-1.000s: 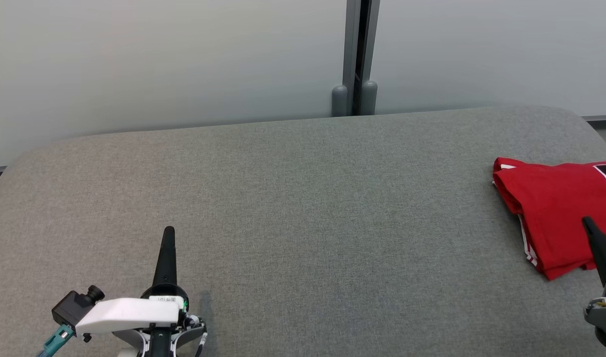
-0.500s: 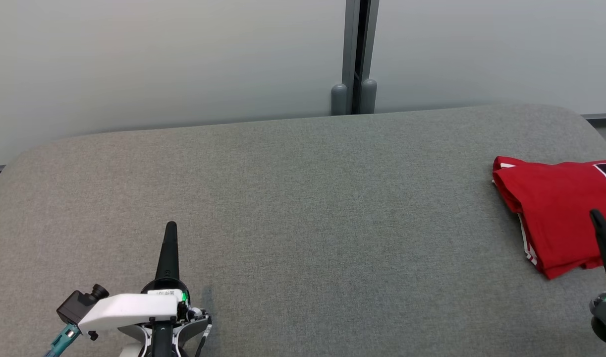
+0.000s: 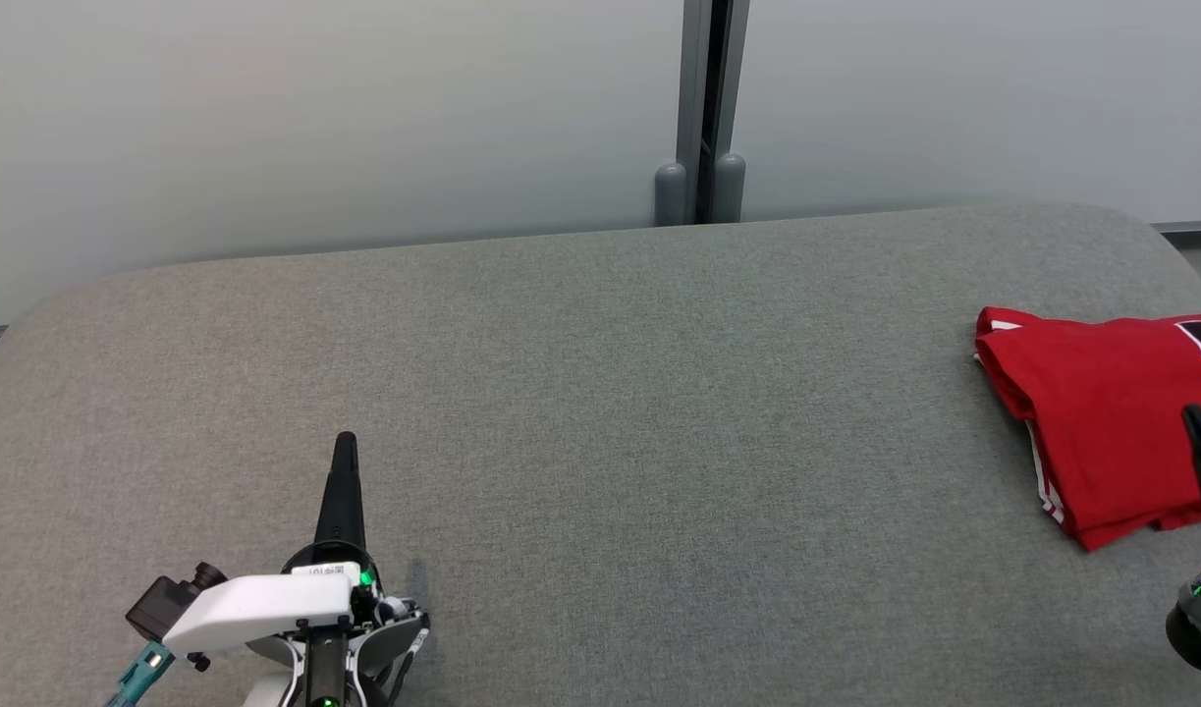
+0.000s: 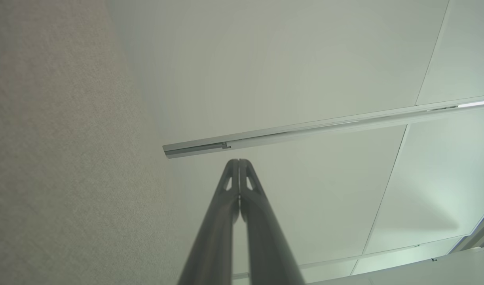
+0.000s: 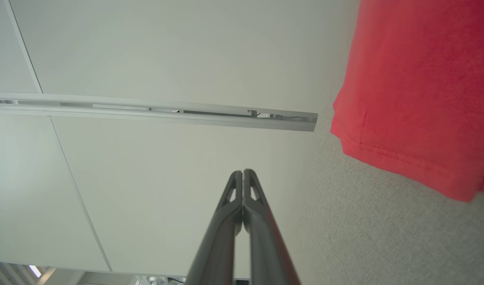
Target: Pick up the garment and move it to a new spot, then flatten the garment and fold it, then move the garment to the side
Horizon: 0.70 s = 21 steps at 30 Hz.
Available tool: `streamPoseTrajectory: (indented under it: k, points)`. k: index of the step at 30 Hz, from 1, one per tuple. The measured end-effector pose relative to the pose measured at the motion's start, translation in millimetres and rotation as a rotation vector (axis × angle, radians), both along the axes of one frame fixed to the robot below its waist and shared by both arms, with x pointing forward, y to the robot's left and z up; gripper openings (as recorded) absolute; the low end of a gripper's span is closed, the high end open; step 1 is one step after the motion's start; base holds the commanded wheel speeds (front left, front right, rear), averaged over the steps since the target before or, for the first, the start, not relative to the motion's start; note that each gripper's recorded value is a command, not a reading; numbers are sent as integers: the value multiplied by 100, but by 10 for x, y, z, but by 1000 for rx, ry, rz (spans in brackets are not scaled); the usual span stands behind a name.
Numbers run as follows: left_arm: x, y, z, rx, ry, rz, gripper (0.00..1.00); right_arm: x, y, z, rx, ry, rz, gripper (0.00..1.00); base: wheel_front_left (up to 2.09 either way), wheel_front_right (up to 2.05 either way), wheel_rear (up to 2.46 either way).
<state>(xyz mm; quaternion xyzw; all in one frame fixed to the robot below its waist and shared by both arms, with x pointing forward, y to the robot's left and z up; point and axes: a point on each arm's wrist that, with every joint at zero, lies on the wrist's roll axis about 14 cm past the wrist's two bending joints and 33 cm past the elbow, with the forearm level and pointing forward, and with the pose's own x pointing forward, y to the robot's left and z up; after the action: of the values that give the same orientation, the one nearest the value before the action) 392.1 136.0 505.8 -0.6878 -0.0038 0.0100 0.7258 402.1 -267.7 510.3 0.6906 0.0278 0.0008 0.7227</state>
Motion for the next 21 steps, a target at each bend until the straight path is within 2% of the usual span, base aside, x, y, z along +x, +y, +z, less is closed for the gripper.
streamPoseTrajectory:
  k: [9, 21]
  points:
    - [18, -24, -4, -59, 4, 6, 0, 25, -42, 52, 56, -27, -8, 0, 0, 0, 0]
    - [20, -24, -3, -60, 4, 6, 0, 27, -41, 56, 57, -28, -7, 0, 0, 0, 0]
